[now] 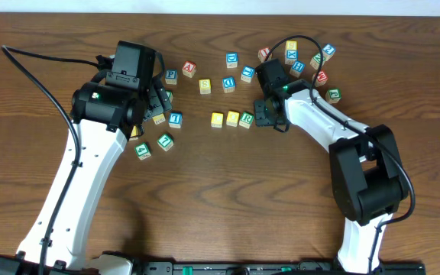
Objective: Spell out CORL
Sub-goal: 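Lower the L block beside the R block and open the right gripper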
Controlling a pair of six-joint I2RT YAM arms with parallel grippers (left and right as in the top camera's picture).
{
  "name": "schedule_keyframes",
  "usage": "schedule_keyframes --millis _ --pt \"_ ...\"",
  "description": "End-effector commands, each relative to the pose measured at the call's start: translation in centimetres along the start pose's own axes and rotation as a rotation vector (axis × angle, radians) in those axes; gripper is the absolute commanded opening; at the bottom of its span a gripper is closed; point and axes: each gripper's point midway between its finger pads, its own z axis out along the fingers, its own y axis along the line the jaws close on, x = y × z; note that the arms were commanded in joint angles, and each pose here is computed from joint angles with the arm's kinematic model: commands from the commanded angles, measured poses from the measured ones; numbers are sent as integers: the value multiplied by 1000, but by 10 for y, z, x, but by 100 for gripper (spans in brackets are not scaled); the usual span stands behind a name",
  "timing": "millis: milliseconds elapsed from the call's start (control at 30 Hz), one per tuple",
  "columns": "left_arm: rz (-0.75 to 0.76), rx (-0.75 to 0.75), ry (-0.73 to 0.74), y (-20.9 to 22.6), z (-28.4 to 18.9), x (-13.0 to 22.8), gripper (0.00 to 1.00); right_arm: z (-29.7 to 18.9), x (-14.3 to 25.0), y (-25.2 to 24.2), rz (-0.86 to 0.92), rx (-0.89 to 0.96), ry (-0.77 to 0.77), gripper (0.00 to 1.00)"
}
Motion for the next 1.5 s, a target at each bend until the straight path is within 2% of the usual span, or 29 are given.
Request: schedule_keyframes --millis 0,133,300,367,600,700,733,900,1100,1267,1467 --pt "-11 -3 5 0 3 -1 93 -38 -19 6 9 -33 -95 46" --pt "-14 2 -5 -2 3 -3 93 -63 -27 16 7 -92 -141 43" --pt "-15 6 -10 -2 3 -4 92 -61 -18 32 28 -145 -105 36" --pt "-9 3 -5 -2 4 -3 86 -58 -17 29 64 -125 -98 33" --pt "62 95 119 -29 32 16 37 -55 -17 0 205 -50 -83 33" --pt "72 120 187 -41 53 26 11 -54 -13 -11 231 -33 -63 33" --pt "74 127 209 -45 60 30 8 -53 -13 -14 240 -29 -58 33" --pt "141 181 305 -66 100 47 7 -47 -11 -26 287 -13 -39 33" --pt "198 197 353 -75 128 60 7 -32 -3 -32 298 -4 1 31" --pt "240 217 371 -85 144 68 7 -11 8 -33 325 19 53 24" --pt "253 223 369 -91 149 72 8 -7 8 -33 327 21 57 23"
